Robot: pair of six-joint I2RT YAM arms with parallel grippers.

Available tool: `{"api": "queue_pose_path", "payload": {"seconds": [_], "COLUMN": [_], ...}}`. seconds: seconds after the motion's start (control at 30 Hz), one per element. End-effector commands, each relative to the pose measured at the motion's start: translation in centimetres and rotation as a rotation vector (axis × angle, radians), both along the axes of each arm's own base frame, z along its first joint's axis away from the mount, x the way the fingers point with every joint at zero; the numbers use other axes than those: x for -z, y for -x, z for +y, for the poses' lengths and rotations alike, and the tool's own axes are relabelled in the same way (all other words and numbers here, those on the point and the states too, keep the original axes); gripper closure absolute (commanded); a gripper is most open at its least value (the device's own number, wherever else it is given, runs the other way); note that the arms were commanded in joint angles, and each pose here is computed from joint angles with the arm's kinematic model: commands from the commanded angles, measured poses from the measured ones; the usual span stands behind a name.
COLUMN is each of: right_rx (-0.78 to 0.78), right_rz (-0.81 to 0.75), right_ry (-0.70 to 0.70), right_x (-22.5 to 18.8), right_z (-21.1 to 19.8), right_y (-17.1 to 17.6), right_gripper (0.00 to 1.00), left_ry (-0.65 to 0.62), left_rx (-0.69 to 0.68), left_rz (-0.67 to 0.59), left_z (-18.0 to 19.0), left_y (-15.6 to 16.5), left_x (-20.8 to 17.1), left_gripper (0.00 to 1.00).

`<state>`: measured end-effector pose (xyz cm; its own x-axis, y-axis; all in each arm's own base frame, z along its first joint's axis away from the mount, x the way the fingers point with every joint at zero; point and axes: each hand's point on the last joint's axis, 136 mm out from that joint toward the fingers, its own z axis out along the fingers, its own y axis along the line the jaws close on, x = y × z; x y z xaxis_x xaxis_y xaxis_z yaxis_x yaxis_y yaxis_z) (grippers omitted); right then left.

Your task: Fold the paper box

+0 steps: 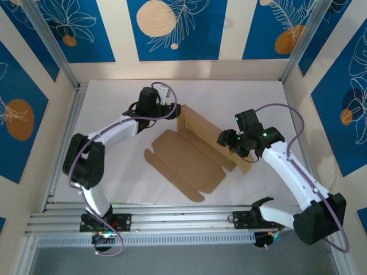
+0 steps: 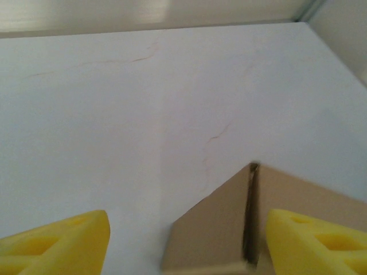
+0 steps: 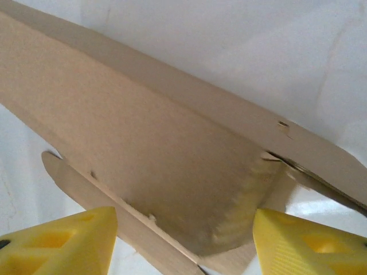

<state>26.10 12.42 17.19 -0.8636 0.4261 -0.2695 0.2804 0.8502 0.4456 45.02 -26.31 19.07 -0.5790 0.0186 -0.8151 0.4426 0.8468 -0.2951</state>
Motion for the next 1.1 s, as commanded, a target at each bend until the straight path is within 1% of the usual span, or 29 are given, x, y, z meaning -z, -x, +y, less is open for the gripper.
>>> {"api": "queue_pose_path", "payload": {"seconds": [0.0, 0.07, 0.17, 0.27, 0.33, 0.4, 0.43, 0.5, 0.53, 0.6, 0.67, 0.8, 0.87, 0.93, 1.07], "right_rx": [-0.135, -0.179, -0.235, -0.273, -0.294, -0.306, -0.306, -0.292, -0.278, -0.265, -0.256, -0.24, -0.238, -0.235, -0.209], "right_rz": [-0.133, -0.174, -0.217, -0.236, -0.246, -0.254, -0.258, -0.248, -0.246, -0.252, -0.256, -0.255, -0.252, -0.251, -0.239], "right_ry": [-0.097, -0.14, -0.195, -0.257, -0.284, -0.307, -0.313, -0.312, -0.318, -0.349, -0.365, -0.377, -0.392, -0.4, -0.417], "right_x": [-1.4, -1.8, -1.9, -2.0, -2.1, -2.2, -2.4, -2.3, -2.4, -2.6, -2.9, -3.2, -3.4, -3.5, -3.3], "right_z": [2.2, 3.2, 4.4, 5.4, 6.1, 6.5, 6.6, 6.5, 6.3, 6.2, 6.1, 5.8, 5.7, 5.6, 5.0], "right_y": [-2.8, -3.9, -5.5, -6.8, -7.7, -8.5, -8.9, -9.5, -9.7, -10.0, -10.2, -10.3, -10.3, -10.3, -10.3], "right_gripper": [0.36, 0.36, 0.37, 0.38, 0.38, 0.39, 0.39, 0.39, 0.39, 0.4, 0.4, 0.41, 0.41, 0.42, 0.43], "left_ry": [0.039, 0.142, 0.258, 0.435, 0.542, 0.607, 0.625, 0.651, 0.689, 0.776, 0.834, 0.875, 0.898, 0.927, 0.938], "left_rx": [-0.231, -0.264, -0.279, -0.296, -0.334, -0.403, -0.434, -0.478, -0.514, -0.548, -0.55, -0.56, -0.558, -0.558, -0.559], "left_rz": [-0.087, -0.089, -0.068, 0.011, 0.084, 0.175, 0.198, 0.204, 0.223, 0.242, 0.253, 0.3, 0.286, 0.275, 0.252], "left_z": [4.3, 4.6, 4.0, 2.4, 0.9, -0.1, -0.5, -1.2, -1.2, -1.3, -1.9, -3.0, -3.3, -3.6, -4.0], "left_y": [1.1, 2.6, 4.6, 5.8, 6.4, 6.8, 6.9, 6.9, 6.7, 6.2, 5.7, 4.8, 4.2, 3.4, 2.4], "left_x": [-5.1, -6.2, -6.9, -7.1, -6.6, -5.5, -5.0, -4.4, -3.9, -3.2, -2.7, -1.0, -0.6, -0.5, -0.5], "left_gripper": [0.3, 0.29, 0.28, 0.25, 0.2, 0.17, 0.15, 0.13, 0.13, 0.14, 0.17, 0.21, 0.24, 0.29, 0.38]}}
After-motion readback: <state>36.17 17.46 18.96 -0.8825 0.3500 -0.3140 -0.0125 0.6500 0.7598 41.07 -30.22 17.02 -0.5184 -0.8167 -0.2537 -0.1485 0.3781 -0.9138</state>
